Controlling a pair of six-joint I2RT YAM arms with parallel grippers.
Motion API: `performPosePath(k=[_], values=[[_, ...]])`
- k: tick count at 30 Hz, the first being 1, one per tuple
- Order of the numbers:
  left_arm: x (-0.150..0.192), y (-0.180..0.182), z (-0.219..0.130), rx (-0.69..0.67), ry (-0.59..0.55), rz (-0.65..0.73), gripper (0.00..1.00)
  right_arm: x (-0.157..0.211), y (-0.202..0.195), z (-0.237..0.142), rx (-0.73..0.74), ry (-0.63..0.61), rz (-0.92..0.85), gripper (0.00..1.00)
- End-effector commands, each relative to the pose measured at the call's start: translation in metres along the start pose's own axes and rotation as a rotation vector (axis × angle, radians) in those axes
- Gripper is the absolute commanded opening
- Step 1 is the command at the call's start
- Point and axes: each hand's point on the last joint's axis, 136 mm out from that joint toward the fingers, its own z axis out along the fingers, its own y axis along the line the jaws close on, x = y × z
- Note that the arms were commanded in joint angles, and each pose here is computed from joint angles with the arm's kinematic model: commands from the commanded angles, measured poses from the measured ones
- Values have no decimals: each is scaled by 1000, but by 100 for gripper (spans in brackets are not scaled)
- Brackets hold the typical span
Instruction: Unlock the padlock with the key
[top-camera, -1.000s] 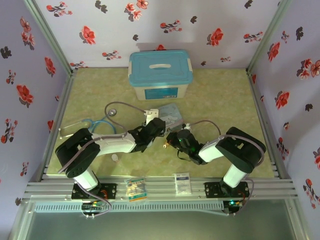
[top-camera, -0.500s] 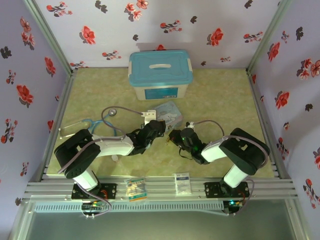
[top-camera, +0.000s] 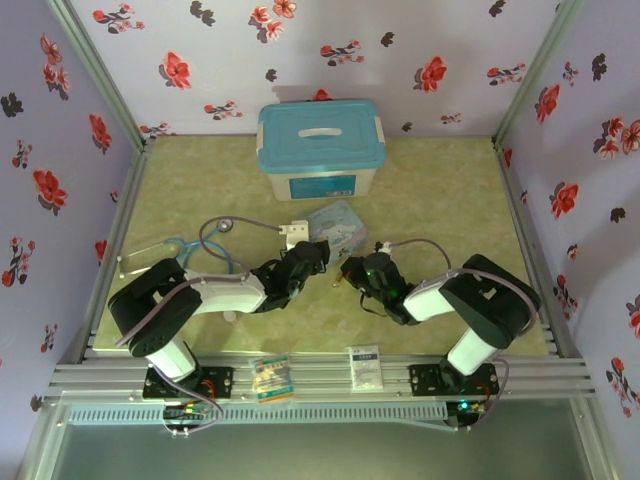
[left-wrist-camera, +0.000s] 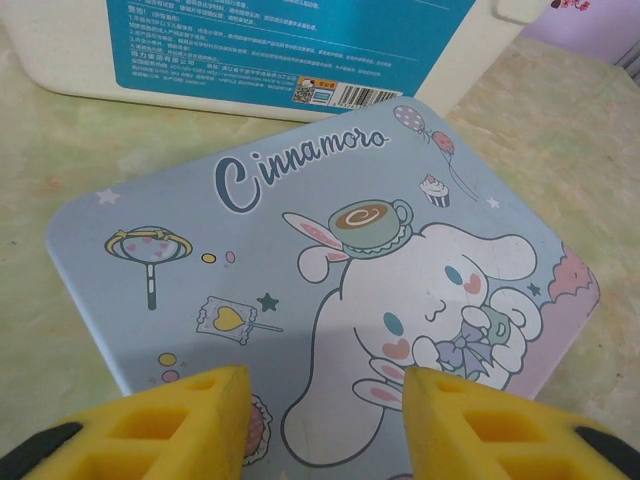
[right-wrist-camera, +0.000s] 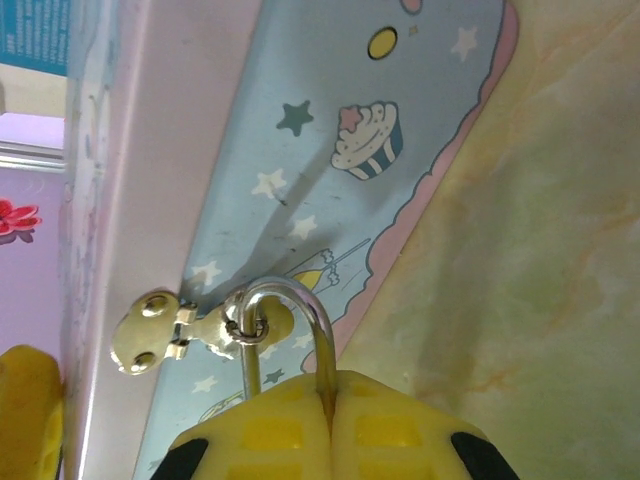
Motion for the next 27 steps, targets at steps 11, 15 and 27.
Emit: performPosePath(k=[11,15,27], values=[[80,90,-9,-259,277,163,46,-12,-50,-3,266,-63,-78,4],[78,89,-11,-256,274,158,46,-8,-61,-5,309,-46,-92,8],[79,90,-11,-253,269,153,48,1,-62,-5,355,11,-184,35]])
